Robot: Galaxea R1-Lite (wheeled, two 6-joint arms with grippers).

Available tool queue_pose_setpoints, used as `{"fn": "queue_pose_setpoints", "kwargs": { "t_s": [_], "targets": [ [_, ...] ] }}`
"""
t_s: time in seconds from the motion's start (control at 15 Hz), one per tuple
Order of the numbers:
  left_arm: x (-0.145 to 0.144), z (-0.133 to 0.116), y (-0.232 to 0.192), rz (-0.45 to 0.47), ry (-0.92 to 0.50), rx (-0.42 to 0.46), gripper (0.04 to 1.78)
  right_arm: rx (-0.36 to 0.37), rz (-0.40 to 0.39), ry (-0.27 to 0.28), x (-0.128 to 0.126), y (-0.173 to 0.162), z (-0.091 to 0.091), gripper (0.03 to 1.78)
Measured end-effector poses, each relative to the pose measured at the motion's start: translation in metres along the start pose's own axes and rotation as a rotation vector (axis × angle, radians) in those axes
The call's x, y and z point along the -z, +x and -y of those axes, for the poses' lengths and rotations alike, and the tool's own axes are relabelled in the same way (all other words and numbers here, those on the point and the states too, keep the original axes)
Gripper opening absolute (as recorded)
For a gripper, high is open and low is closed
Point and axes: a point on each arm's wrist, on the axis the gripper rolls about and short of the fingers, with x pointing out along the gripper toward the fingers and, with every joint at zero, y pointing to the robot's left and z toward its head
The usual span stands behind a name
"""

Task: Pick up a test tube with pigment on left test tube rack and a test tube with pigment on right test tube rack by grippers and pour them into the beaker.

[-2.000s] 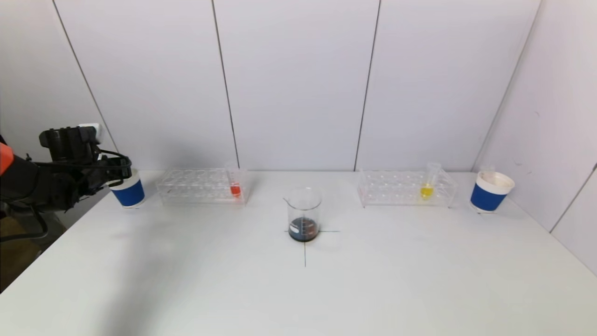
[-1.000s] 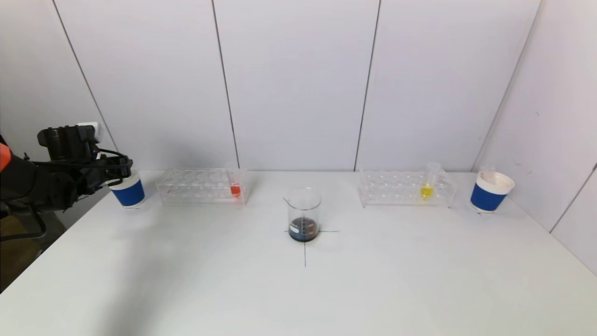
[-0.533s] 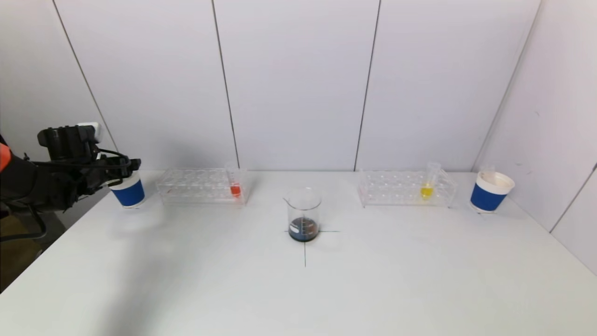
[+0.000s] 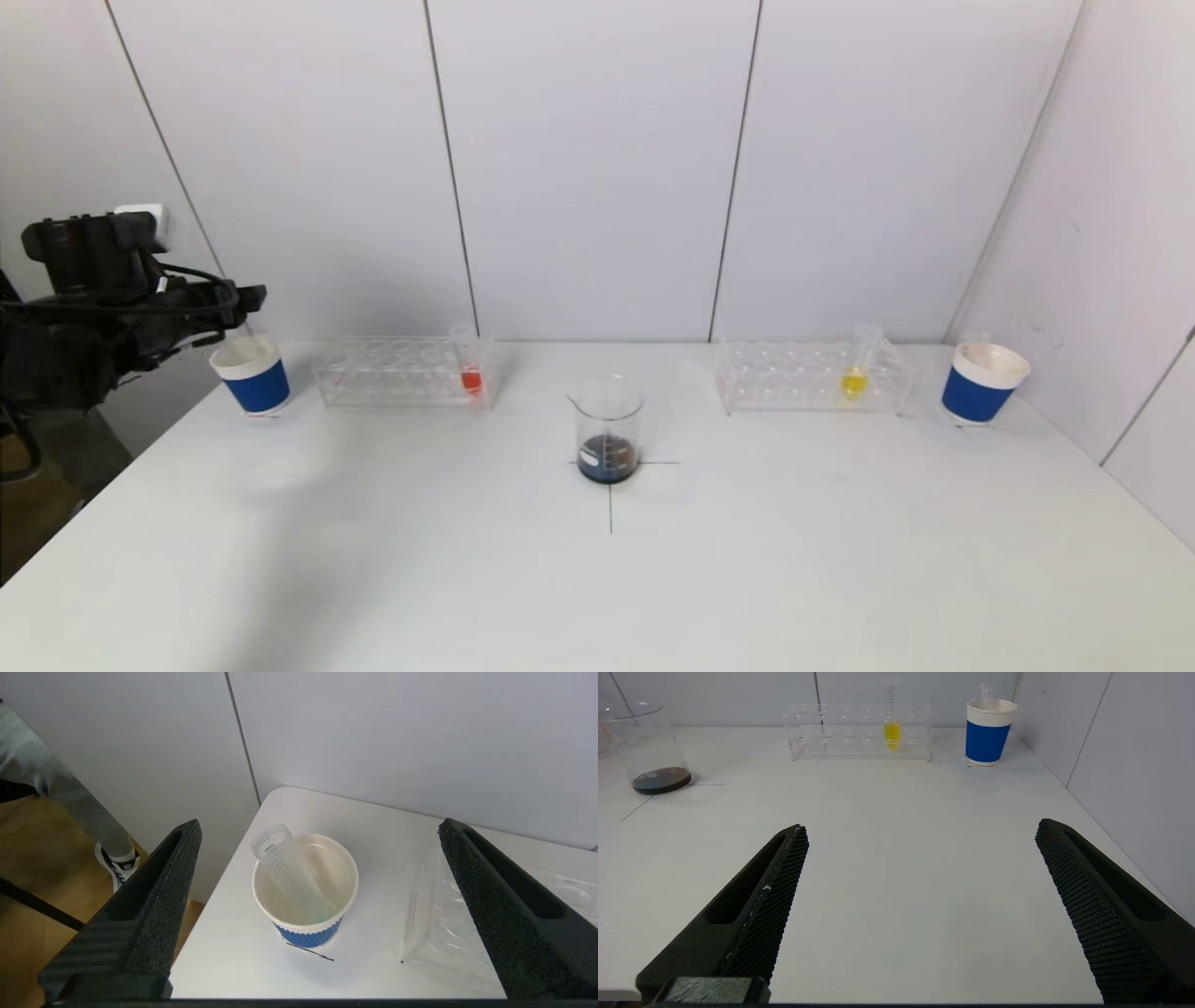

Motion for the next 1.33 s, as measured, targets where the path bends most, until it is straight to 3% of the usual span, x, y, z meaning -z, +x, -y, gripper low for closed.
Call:
{"fn": "queue_pose_setpoints", "kwargs": {
  "t_s": [0.33,0.67,1.07,1.33],
  "targets": [
    [-0.034,0.005,-0.082,0.093,-0.002,0.071,1.76,0.0,0.0,0.0,0.0,0.0,0.0,1.77],
    [-0.046,0.007,-0.2,0.194,-0.001,0.181,1.76,0.0,0.0,0.0,0.0,0.0,0.0,1.77],
    [-0.021,-0.007,-0.32,0.247,0.005,0.268,1.76,0.0,0.0,0.0,0.0,0.0,0.0,1.77],
    [0.021,-0.021,-0.376,0.246,0.013,0.282,1.76,-0.001,0.0,0.0,0.0,0.0,0.0,1.77]
  ]
}}
